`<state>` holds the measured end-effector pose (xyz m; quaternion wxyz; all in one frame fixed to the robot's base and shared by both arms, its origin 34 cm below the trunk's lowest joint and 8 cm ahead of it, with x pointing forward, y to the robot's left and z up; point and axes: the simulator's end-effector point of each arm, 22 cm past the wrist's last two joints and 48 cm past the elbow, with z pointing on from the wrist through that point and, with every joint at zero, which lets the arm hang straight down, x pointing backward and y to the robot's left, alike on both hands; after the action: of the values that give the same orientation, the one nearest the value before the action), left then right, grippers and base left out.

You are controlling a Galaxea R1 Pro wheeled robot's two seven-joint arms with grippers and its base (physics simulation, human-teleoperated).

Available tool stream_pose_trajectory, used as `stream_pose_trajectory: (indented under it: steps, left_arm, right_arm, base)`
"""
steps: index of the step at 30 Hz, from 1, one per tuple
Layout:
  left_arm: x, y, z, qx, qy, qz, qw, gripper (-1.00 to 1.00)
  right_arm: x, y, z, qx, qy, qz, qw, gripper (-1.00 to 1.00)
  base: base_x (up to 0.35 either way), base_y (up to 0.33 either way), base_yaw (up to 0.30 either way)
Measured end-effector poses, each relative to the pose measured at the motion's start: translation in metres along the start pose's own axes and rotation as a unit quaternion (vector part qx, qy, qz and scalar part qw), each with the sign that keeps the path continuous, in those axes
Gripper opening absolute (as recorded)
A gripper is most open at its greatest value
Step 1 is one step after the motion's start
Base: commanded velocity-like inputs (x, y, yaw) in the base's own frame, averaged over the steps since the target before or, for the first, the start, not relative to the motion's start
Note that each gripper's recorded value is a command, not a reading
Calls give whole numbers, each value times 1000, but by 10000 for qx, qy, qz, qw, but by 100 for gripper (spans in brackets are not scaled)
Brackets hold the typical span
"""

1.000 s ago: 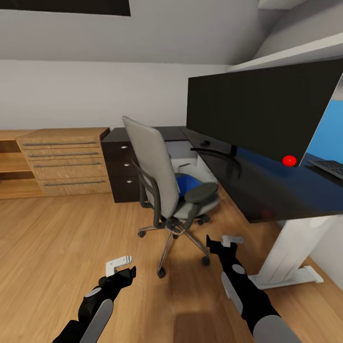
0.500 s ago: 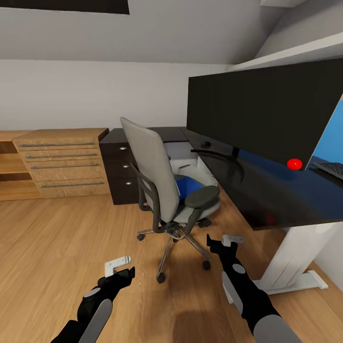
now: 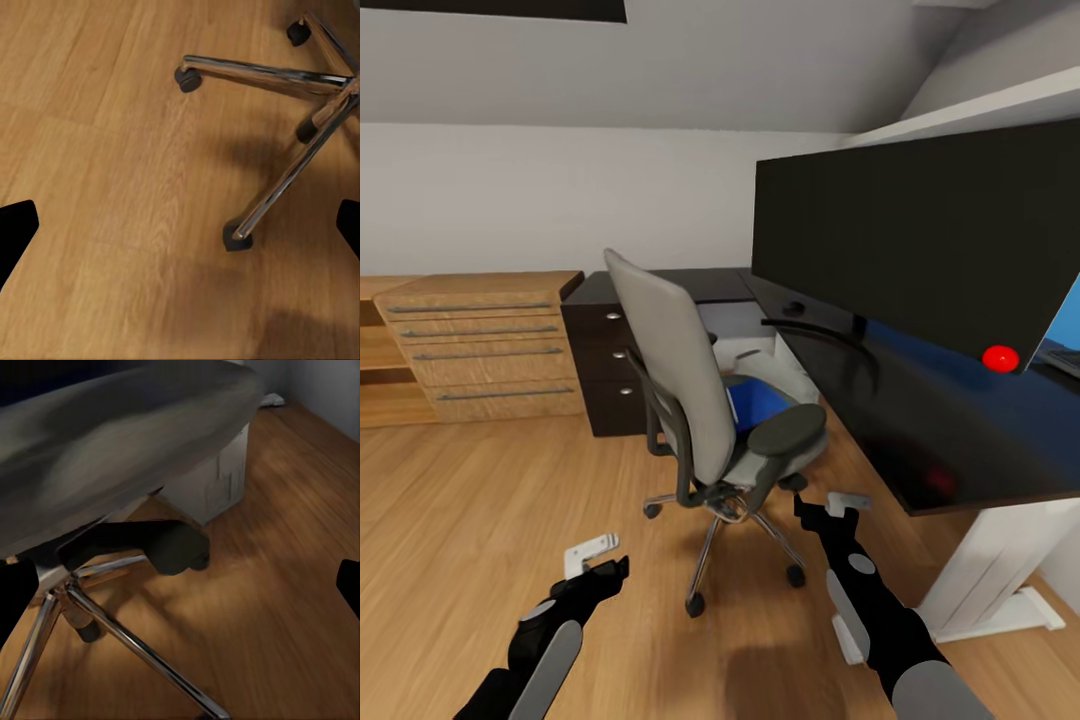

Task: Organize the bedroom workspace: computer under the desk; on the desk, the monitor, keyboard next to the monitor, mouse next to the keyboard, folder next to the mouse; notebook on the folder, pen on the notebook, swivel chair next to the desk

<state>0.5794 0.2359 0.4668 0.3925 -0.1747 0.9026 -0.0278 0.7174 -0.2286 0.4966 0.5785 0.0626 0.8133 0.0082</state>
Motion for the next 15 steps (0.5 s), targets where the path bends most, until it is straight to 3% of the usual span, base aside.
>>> stream_pose_trajectory:
  steps: [15]
  left_arm:
    - [0,1,0,-11,-1,-14,10000,100]
  right_arm:
    - [1,2,0,-10,4,5,10000,100]
  base:
    - [33,0,0]
